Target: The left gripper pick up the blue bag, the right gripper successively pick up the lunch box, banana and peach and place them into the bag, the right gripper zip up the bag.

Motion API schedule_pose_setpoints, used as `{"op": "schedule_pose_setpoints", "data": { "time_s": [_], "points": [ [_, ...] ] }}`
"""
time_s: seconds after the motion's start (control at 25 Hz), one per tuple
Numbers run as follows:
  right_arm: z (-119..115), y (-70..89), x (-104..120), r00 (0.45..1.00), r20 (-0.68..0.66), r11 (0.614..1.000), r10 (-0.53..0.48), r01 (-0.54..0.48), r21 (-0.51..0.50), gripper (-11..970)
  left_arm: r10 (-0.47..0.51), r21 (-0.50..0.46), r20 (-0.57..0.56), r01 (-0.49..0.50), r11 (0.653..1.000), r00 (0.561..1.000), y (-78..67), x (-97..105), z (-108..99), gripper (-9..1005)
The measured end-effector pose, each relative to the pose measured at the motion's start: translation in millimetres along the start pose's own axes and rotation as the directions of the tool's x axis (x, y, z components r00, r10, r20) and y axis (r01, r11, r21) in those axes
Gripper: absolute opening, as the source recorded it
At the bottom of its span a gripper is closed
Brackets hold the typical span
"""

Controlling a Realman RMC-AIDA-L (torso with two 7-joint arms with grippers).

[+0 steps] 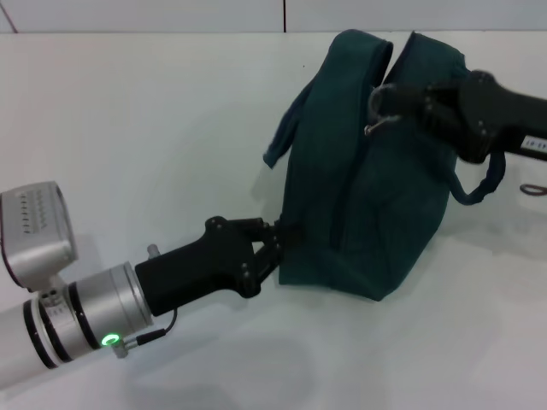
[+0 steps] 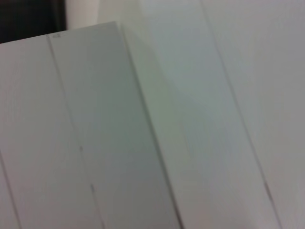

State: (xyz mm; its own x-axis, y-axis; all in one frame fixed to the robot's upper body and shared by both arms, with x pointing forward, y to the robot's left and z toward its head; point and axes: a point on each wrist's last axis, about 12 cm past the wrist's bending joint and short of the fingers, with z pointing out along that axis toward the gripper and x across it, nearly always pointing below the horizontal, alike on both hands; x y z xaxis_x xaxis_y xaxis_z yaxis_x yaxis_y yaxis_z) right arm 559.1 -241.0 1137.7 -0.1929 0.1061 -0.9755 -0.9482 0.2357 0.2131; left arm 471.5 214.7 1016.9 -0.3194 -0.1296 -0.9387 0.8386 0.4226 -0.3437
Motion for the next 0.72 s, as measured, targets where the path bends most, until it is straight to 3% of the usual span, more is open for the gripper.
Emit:
{"op": "schedule_pose_setpoints", "data": {
  "time_s": [0.4, 0.6, 0.72],
  "points": [
    [-1.2, 0.4, 1.6, 1.0, -0.008, 1.0, -0.002, 0.002, 0.001, 34, -0.005, 0.046, 0.106, 0.0, 0.999, 0.994, -4.5, -13.2, 1.3, 186],
    [-0.8, 1.1, 2.3, 1.0, -0.007, 1.0, -0.004, 0.004, -0.002, 34, -0.003, 0.062, 0.114, -0.004, 0.998, 0.993, -4.2, -16.8, 5.7, 418],
    [-0.7, 1.3, 2.8, 1.0, -0.006, 1.0, -0.008, 0.008, -0.001, 35, -0.002, 0.07, 0.113, -0.006, 0.998, 0.994, -4.3, -17.7, 7.8, 483]
  ]
}}
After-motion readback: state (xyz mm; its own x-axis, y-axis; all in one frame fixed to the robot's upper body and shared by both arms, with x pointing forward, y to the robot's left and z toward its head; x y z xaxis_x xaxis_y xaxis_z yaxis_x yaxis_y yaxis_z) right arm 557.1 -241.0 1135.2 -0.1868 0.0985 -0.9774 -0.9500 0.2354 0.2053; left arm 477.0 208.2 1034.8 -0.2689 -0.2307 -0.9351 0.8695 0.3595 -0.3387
